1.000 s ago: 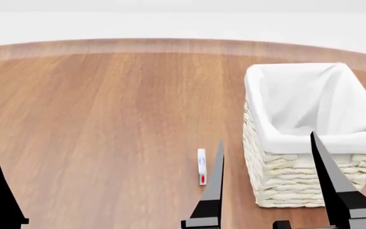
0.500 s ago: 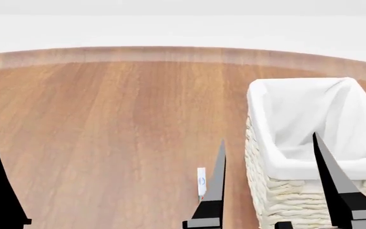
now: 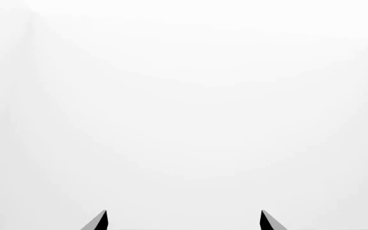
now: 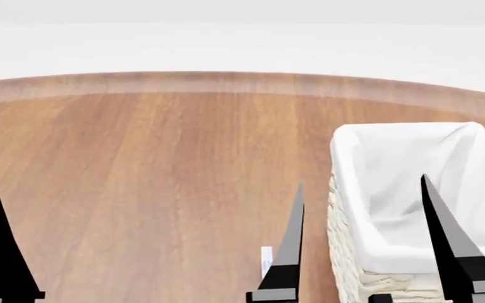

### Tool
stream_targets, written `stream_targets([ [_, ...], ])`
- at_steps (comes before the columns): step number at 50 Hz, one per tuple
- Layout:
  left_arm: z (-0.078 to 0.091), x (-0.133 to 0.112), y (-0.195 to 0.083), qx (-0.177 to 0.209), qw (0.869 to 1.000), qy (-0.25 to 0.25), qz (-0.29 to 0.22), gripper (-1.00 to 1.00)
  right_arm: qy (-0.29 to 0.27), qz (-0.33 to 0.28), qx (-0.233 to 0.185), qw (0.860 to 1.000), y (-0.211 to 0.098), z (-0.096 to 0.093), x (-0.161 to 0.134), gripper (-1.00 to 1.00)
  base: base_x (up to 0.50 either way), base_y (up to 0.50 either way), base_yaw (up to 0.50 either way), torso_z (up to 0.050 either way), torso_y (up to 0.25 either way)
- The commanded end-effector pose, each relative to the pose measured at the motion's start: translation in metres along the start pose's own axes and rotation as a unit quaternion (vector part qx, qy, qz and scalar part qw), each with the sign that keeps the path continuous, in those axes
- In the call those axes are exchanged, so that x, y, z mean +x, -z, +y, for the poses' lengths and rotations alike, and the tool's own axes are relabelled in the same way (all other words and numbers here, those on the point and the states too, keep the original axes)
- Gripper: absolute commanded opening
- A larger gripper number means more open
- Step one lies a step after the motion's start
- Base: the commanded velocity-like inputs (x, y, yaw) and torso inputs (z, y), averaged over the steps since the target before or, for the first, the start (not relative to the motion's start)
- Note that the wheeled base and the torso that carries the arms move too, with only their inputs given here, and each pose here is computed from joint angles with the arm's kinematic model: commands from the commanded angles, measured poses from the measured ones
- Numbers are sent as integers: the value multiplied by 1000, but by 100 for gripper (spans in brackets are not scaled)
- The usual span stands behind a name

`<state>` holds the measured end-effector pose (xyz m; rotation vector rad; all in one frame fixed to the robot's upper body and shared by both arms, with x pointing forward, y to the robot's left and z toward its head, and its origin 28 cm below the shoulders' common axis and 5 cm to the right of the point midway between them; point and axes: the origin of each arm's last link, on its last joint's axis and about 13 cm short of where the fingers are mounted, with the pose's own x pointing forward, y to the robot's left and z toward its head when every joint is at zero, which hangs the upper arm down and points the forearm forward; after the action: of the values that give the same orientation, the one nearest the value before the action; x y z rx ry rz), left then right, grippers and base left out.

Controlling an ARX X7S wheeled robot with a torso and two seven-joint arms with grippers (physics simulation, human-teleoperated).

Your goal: Pick up the alphabet soup and the cream cheese box, and put them in the basket.

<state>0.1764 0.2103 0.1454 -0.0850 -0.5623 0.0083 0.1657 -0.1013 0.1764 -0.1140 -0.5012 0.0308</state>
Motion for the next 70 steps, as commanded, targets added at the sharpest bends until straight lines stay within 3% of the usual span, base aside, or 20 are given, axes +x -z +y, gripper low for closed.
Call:
stream_targets([
  [1, -1, -1, 0, 3, 1000, 2, -1, 100, 5, -7, 3, 1000, 0, 0, -1, 100, 0, 0, 0, 0, 0],
  [10, 0, 1, 0, 7, 1000, -3, 0, 100, 1, -4, -1, 1000, 4, 1, -2, 100, 0, 0, 0, 0, -16],
  [70, 1, 0, 1, 7, 1000, -6, 1, 100, -1, -1, 2, 1000, 2, 2, 0, 100, 0, 0, 0, 0, -198],
])
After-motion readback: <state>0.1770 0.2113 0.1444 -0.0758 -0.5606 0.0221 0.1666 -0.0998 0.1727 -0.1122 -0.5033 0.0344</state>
